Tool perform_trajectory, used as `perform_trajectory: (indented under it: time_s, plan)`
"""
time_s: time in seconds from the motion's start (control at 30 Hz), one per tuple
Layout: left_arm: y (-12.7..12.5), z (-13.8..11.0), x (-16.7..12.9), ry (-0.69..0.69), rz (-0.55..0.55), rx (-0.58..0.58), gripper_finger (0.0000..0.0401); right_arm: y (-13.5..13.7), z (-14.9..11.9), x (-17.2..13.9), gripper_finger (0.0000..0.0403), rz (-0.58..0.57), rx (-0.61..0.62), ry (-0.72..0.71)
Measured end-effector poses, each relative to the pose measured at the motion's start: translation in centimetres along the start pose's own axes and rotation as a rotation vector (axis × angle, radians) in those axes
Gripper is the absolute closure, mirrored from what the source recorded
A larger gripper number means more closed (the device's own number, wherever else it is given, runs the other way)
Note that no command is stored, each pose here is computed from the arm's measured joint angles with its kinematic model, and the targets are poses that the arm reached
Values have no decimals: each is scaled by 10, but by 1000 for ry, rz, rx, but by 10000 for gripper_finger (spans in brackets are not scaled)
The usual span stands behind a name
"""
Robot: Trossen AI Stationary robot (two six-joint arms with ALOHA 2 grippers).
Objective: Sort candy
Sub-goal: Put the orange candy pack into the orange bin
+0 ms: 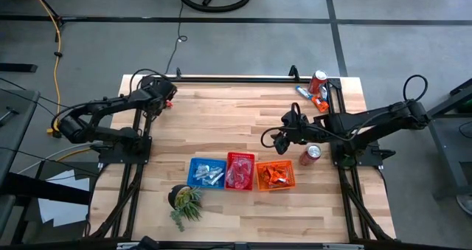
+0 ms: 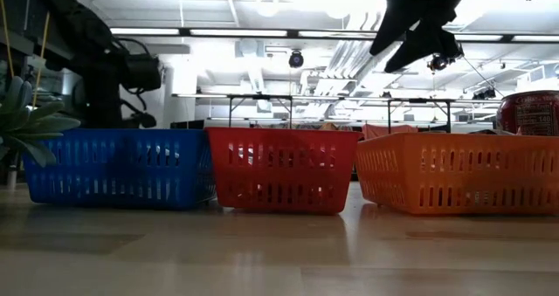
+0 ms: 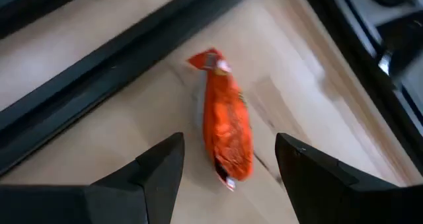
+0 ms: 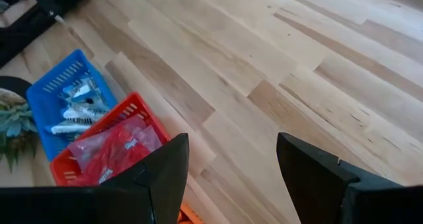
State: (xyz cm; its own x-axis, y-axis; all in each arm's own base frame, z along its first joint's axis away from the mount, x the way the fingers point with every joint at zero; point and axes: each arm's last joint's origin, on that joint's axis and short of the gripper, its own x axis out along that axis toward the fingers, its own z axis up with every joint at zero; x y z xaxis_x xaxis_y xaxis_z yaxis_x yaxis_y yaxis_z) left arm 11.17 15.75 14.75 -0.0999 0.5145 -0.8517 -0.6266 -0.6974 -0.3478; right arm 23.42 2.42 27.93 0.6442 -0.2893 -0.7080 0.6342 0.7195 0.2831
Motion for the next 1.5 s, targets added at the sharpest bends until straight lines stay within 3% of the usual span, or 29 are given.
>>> perform_trajectory:
  time_s: [0.27,0.53,0.67,0.83,0.9,0.97,1.23,1.3,1.5]
  plan:
    - [9,1,20,61,55,-212,176,-1,-1,0,178,-7,-59,7]
    - [9,0,29,44,80,-223,182,0,-2,0,178,9,-62,23]
    - [11,-1,29,50,97,-202,232,0,-2,0,178,24,-62,39]
    - [9,-2,26,86,59,-99,358,3,-5,-2,178,57,-72,69]
    - [5,-3,21,110,-8,-41,387,5,-9,-6,178,65,-96,74]
    - [-1,-4,11,146,-112,-6,386,6,-13,-11,178,72,-117,71]
    - [-31,-12,-55,237,-693,159,399,7,-22,-35,178,70,-166,2]
    - [-34,-19,-73,275,-791,269,400,8,-22,-36,178,76,-165,-13]
    - [-49,-55,-137,394,-1127,741,401,11,-17,-35,178,87,-135,-68]
